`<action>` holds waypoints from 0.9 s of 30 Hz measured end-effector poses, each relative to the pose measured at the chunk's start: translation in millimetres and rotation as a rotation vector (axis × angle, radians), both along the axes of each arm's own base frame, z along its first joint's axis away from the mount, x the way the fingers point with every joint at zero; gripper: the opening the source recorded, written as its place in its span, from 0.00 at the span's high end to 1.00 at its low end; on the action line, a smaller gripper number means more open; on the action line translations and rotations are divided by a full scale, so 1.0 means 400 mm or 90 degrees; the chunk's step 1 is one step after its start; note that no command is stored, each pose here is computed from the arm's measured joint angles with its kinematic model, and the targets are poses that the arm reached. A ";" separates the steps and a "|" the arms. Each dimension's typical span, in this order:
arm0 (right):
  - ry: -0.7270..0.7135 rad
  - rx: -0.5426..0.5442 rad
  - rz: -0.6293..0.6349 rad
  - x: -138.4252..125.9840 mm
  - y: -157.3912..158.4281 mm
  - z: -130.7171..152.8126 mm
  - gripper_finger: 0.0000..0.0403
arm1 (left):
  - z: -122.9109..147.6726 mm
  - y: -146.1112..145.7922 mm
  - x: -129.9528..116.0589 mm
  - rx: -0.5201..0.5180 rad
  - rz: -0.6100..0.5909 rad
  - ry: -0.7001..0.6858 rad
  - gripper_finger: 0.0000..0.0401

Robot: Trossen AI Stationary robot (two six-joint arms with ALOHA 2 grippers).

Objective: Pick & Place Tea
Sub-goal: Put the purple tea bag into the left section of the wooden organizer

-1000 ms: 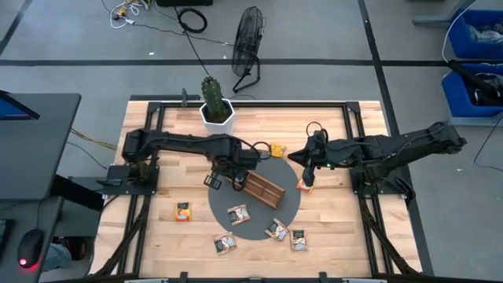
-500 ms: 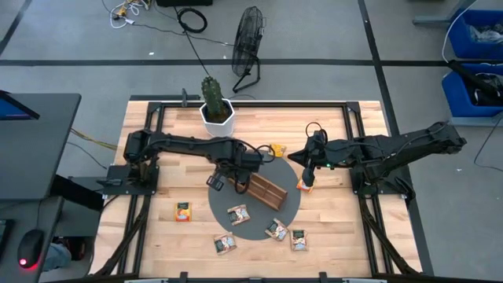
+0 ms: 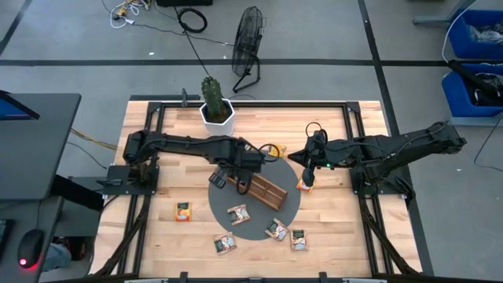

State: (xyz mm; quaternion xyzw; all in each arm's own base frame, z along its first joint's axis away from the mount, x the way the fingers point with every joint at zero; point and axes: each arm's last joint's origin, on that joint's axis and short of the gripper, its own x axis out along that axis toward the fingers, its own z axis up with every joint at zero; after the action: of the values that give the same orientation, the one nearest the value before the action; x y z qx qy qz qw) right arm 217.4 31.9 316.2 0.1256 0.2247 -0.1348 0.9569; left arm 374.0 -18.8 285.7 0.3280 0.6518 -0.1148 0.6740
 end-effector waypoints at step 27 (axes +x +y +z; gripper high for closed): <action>0.010 0.001 0.004 -0.002 0.000 -0.003 0.96 | -0.138 -0.036 0.059 -0.027 -0.014 0.086 0.99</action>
State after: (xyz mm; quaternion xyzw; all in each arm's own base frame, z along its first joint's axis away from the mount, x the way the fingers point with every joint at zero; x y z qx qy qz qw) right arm 216.7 31.9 314.8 0.1245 0.2327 -0.1330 0.9553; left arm 397.5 -33.2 230.7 0.3124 0.6896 -0.1577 0.6341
